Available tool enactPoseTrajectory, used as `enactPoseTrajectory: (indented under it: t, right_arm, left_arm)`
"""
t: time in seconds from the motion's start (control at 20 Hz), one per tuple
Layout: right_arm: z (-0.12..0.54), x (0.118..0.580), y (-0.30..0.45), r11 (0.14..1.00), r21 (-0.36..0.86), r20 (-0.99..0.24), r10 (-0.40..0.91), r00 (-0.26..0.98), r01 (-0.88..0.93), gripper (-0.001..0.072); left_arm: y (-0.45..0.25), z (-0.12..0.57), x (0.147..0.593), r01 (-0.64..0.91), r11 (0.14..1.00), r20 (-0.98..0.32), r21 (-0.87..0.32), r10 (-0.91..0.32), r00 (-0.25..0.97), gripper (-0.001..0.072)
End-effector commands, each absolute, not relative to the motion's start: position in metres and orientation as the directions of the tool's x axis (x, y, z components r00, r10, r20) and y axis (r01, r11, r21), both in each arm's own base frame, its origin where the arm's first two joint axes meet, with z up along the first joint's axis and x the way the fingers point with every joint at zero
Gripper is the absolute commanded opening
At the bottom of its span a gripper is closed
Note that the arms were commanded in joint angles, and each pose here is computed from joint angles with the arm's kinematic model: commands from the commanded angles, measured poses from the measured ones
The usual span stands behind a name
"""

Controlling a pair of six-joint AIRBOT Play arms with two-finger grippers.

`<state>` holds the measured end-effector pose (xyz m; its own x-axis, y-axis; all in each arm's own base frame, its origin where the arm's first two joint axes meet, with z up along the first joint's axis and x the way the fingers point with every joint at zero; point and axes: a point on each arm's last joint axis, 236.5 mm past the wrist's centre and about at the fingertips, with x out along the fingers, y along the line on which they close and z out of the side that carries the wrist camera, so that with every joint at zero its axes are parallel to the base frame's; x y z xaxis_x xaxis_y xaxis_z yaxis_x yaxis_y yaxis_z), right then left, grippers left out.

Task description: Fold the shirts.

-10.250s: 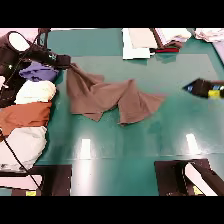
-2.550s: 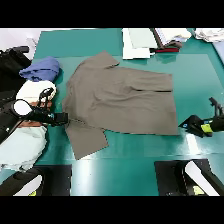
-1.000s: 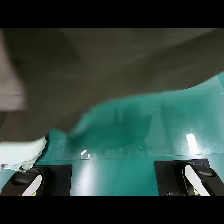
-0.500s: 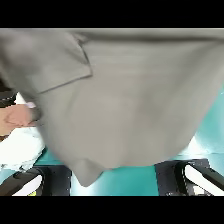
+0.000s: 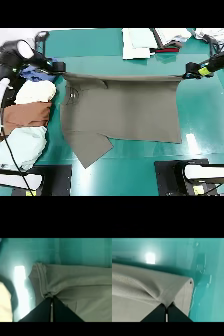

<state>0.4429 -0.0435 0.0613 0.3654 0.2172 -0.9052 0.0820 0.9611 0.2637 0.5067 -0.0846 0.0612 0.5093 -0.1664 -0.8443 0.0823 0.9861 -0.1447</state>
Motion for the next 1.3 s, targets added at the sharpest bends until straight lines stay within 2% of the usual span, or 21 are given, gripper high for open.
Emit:
enactPoseTrajectory:
  t: [0.0,0.1,0.25,0.55,0.6,0.65,0.7,0.85,0.95,1.1,1.25]
  right_arm:
    - [0.046,0.48,-0.047,0.954,0.287,-0.884,0.229,0.407,0.088,0.0013]
    - [0.056,0.479,-0.047,0.96,0.275,-0.887,0.23,0.401,0.057,0.0013]
    - [0.042,0.449,-0.049,0.971,0.233,-0.926,0.207,0.315,0.047,0.0013]
    - [-0.008,0.405,-0.038,0.962,0.253,-0.942,0.221,0.252,0.099,0.0023]
    - [-0.012,0.399,-0.032,0.955,0.275,-0.939,0.243,0.243,0.107,0.0162]
    - [-0.015,0.398,-0.03,0.951,0.287,-0.936,0.253,0.244,0.112,0.0377]
    - [-0.014,0.399,-0.027,0.948,0.298,-0.933,0.265,0.244,0.113,0.0456]
    - [0.014,0.396,-0.027,0.951,0.293,-0.92,0.254,0.299,0.095,0.0451]
    - [0.042,0.378,-0.02,0.954,0.293,-0.916,0.26,0.305,0.068,0.0434]
    - [0.078,0.343,-0.009,0.956,0.291,-0.916,0.271,0.296,0.025,0.0434]
    - [0.111,0.336,-0.007,0.964,0.267,-0.888,0.247,0.388,0.0,0.0434]
  left_arm:
    - [-0.095,0.043,0.527,0.092,0.978,-0.819,-0.187,-0.207,0.535,0.0022]
    - [-0.098,0.033,0.507,0.14,0.975,-0.864,-0.172,-0.217,0.453,0.0022]
    - [-0.093,0.0,0.47,0.149,0.976,-0.934,-0.161,-0.199,0.297,0.0023]
    - [-0.094,-0.056,0.435,0.114,0.976,-0.962,-0.185,-0.204,0.184,0.0026]
    - [-0.093,-0.057,0.433,0.115,0.976,-0.963,-0.184,-0.202,0.177,0.023]
    - [-0.093,-0.055,0.432,0.115,0.977,-0.964,-0.182,-0.201,0.175,0.055]
    - [-0.091,-0.051,0.431,0.117,0.977,-0.965,-0.177,-0.196,0.173,0.0592]
    - [-0.082,-0.01,0.422,0.142,0.98,-0.963,-0.138,-0.166,0.211,0.0596]
    - [-0.076,0.012,0.395,0.15,0.981,-0.965,-0.122,-0.152,0.212,0.0596]
    - [-0.068,-0.005,0.32,0.083,0.987,-0.979,-0.137,-0.148,0.143,0.0597]
    - [-0.067,-0.047,0.241,-0.021,0.985,-0.985,-0.171,-0.17,0.044,0.0597]
